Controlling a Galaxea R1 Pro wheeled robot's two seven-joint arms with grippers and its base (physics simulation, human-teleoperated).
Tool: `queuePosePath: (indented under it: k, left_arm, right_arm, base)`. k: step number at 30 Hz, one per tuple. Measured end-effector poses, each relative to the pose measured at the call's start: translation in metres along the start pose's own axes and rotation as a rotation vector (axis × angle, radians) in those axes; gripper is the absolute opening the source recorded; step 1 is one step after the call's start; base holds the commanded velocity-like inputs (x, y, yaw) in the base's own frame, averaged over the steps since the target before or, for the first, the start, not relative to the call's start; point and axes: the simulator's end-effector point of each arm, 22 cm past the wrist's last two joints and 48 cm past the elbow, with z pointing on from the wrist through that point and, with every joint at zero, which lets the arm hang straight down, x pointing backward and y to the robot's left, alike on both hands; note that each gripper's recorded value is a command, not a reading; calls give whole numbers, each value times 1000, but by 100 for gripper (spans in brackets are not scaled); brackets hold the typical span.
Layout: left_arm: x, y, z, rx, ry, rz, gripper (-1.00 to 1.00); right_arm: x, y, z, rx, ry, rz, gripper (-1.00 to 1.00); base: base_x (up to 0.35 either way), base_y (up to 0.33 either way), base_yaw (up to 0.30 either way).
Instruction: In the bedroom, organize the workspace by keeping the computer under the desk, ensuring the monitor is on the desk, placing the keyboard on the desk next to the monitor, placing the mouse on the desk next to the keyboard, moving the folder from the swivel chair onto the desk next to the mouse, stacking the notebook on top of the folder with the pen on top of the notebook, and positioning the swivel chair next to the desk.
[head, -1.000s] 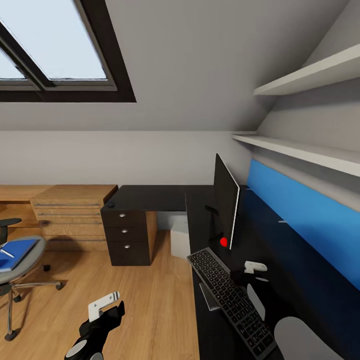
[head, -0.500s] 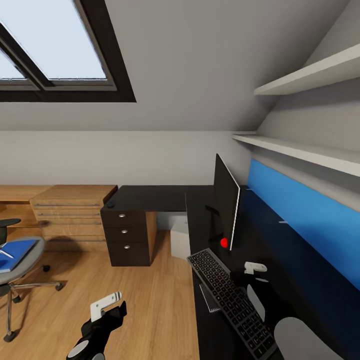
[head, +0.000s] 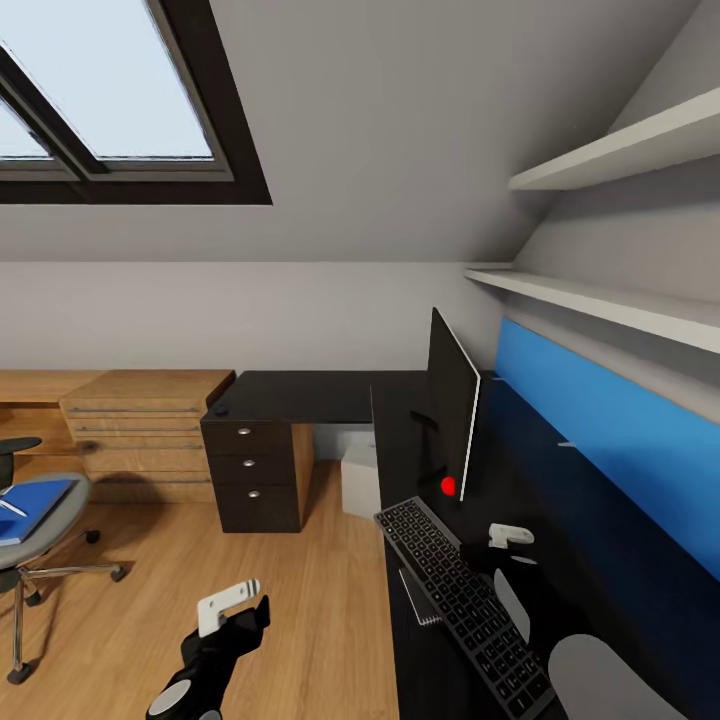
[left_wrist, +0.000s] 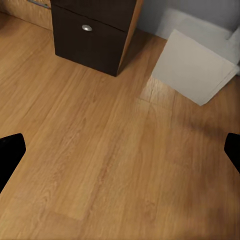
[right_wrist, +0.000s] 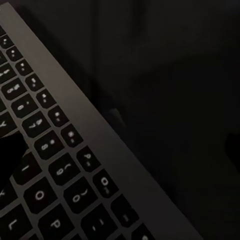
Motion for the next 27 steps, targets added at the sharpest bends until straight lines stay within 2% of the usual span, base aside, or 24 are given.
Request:
queuePosePath:
  k: [27]
  left_arm:
    - [28, 6, 21, 2, -2, 0, 100]
  right_arm:
    - [27, 3, 24, -3, -1, -21, 100]
  base:
    - [0, 0, 0]
